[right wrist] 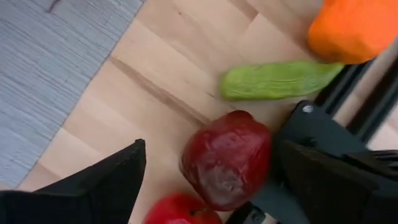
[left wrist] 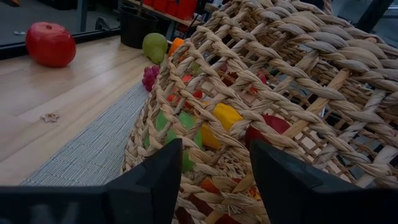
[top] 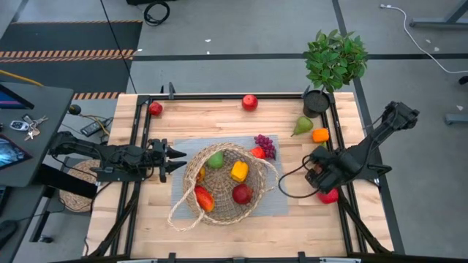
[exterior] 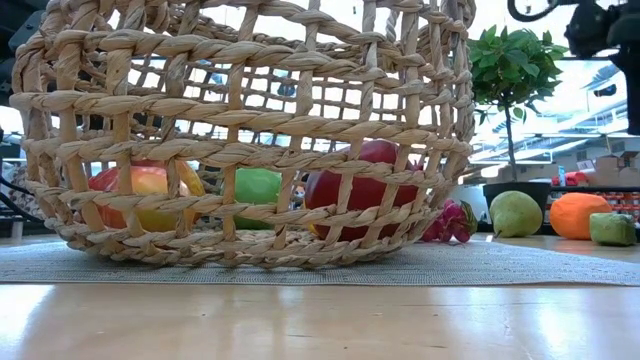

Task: Build produce basket
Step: Put the red apple into the brown basket

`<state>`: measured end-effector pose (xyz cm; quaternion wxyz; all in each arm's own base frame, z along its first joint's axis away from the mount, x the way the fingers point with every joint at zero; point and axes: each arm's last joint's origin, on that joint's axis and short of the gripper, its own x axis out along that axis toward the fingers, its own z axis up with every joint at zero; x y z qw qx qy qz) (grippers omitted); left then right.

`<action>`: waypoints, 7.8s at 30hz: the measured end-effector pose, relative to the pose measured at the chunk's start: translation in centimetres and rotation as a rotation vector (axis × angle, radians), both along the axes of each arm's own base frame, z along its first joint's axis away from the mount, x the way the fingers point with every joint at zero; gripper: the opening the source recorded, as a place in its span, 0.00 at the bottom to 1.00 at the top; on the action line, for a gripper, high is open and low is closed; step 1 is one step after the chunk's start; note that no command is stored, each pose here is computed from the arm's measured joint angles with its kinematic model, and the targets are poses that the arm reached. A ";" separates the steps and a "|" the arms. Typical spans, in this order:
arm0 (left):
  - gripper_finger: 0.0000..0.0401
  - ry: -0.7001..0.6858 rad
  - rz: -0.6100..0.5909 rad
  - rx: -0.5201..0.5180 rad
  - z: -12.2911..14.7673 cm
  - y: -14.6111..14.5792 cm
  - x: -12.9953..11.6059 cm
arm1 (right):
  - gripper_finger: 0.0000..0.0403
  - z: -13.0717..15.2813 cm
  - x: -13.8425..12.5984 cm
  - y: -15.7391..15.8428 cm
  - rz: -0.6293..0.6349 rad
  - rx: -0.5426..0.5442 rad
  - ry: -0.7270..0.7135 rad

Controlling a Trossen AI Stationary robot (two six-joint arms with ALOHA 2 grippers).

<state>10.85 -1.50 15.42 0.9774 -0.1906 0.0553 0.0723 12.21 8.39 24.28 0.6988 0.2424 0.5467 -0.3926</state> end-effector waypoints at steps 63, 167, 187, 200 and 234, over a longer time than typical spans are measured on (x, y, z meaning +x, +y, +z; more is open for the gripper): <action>0.48 0.000 0.000 0.000 0.0 0.0 0.0 | 0.93 -3.1 6.1 0.7 0.002 0.039 -0.009; 0.49 0.000 0.000 0.000 0.0 0.0 0.0 | 0.86 14.3 16.6 1.6 0.628 -0.730 -0.973; 0.49 0.001 0.000 0.001 0.0 0.0 0.0 | 0.86 7.9 25.3 3.8 0.806 -0.445 -0.621; 0.48 0.000 0.000 0.000 0.0 0.0 0.0 | 0.86 12.1 21.9 -0.4 0.636 -0.520 -0.597; 0.49 -0.119 0.007 -0.033 1.7 0.0 0.1 | 0.98 5.0 14.8 -27.8 0.516 -0.541 -0.521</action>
